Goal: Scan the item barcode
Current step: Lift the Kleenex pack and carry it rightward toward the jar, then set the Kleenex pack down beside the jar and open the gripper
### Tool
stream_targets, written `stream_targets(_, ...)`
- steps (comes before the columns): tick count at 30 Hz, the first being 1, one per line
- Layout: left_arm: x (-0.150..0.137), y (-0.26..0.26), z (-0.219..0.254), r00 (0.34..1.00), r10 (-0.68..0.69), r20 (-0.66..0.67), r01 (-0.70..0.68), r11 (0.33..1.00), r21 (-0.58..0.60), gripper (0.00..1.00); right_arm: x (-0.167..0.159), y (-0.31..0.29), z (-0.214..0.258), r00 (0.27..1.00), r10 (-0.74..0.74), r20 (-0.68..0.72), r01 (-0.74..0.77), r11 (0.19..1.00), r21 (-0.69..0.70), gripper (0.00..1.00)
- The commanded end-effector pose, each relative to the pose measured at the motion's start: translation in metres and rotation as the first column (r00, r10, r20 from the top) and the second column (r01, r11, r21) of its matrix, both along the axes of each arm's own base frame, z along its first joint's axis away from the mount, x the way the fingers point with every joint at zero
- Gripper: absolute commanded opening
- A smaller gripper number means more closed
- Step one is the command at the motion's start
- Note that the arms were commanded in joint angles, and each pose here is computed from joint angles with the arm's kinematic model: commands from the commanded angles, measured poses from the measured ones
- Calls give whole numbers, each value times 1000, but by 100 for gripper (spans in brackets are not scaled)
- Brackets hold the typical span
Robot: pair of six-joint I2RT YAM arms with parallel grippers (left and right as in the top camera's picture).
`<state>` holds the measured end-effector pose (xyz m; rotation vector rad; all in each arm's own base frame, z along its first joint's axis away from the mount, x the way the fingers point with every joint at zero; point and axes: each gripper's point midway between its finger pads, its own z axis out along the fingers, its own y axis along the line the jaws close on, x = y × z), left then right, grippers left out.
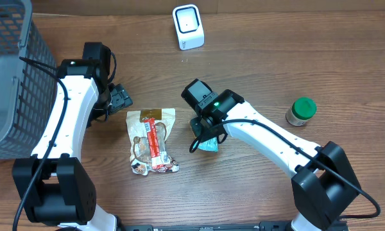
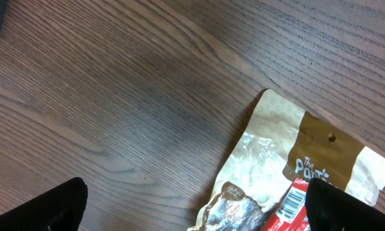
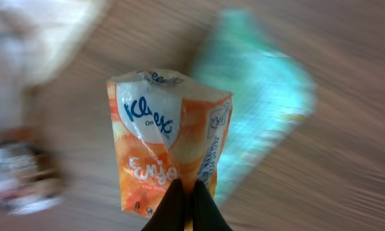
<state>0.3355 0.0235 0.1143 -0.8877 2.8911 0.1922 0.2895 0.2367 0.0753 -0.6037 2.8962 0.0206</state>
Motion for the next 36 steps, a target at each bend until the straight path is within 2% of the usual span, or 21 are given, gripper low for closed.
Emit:
stream_targets(1, 4, 1, 5, 1000, 5, 18, -5, 1000, 5, 100, 38, -51, 28, 967, -33, 254, 101, 961, -257, 4)
stream_targets(5, 4, 1, 5, 1000, 5, 18, -5, 1000, 5, 99, 47, -75, 41, 941, -15, 337, 152, 911, -384, 4)
stream_targets(10, 4, 2, 5, 1000, 5, 19, -5, 1000, 5, 100, 47, -93, 47, 921, -42, 387, 225, 869, -441, 4)
stream_targets(14, 4, 2, 5, 1000, 5, 18, -5, 1000, 5, 100, 41, -105, 38, 923, -32, 384, 235, 837, -495, 4)
stream_targets(20, 4, 1, 5, 1000, 5, 18, -5, 1000, 5, 100, 32, -132, 25, 922, 31, 386, 236, 745, -623, 4)
stream_targets(31, 4, 1, 5, 1000, 5, 18, -5, 1000, 5, 100, 20, -145, 1, 934, 50, 353, 214, 714, -667, 4)
stream_targets(36, 4, 2, 5, 1000, 5, 18, -5, 1000, 5, 100, 11, -158, -9, 939, 73, 335, 201, 675, -710, 4)
